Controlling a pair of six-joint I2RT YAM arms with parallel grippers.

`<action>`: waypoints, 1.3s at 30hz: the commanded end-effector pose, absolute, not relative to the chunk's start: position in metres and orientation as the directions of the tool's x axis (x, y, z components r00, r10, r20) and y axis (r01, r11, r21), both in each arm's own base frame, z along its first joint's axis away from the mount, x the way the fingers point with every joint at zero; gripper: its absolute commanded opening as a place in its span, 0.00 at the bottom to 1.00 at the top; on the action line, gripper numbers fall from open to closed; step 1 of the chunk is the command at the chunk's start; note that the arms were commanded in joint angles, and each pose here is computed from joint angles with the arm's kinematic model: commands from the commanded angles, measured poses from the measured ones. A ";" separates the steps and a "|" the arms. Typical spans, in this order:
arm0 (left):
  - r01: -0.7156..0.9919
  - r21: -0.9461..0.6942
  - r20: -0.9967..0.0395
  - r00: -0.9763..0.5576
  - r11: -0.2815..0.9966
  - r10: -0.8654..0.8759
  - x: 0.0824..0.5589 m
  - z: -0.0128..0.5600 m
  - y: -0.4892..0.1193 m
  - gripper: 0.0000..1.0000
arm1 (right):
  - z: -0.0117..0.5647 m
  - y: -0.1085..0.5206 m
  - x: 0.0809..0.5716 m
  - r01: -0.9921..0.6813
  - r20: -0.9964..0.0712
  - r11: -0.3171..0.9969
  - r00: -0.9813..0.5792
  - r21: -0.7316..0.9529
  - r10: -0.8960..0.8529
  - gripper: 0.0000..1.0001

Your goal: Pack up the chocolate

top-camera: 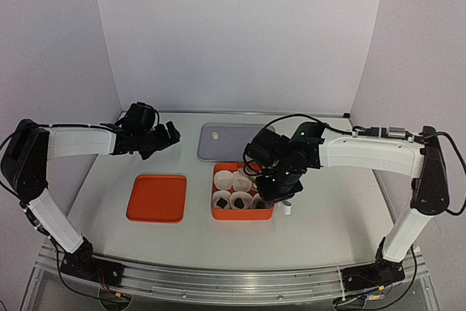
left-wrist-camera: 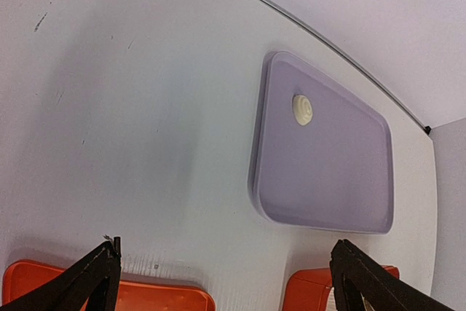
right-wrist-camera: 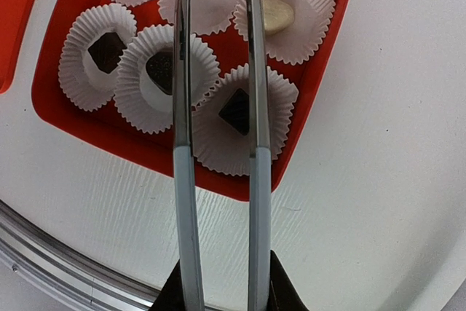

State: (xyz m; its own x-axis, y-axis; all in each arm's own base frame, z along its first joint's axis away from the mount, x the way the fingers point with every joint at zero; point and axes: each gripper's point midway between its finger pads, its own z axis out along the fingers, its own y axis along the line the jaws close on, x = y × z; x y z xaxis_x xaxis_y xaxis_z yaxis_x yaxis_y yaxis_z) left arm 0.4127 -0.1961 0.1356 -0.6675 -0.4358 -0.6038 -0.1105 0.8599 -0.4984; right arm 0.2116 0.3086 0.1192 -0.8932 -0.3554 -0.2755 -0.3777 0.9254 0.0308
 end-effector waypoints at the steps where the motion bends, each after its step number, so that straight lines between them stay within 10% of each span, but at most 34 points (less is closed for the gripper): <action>1: -0.079 -0.500 -0.628 -0.652 0.862 -0.424 0.418 0.148 -0.199 1.00 | 0.119 0.316 0.212 -0.363 -0.296 0.931 -0.894 0.036 -0.337 0.07; 39: -0.064 -0.500 -0.628 -0.659 0.864 -0.413 0.412 0.148 -0.191 1.00 | 0.101 0.335 0.205 -0.322 -0.304 0.947 -0.900 -0.014 -0.311 0.07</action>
State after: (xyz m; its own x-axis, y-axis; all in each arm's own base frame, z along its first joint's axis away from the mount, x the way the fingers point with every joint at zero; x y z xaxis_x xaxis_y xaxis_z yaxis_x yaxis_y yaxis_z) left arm 0.4126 -0.1954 0.1356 -0.6782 -0.4198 -0.6032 -0.0911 0.8625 -0.4977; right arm 0.1976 0.3213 0.0880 -0.9109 -0.3309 -0.2464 -0.3333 0.9422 -0.0332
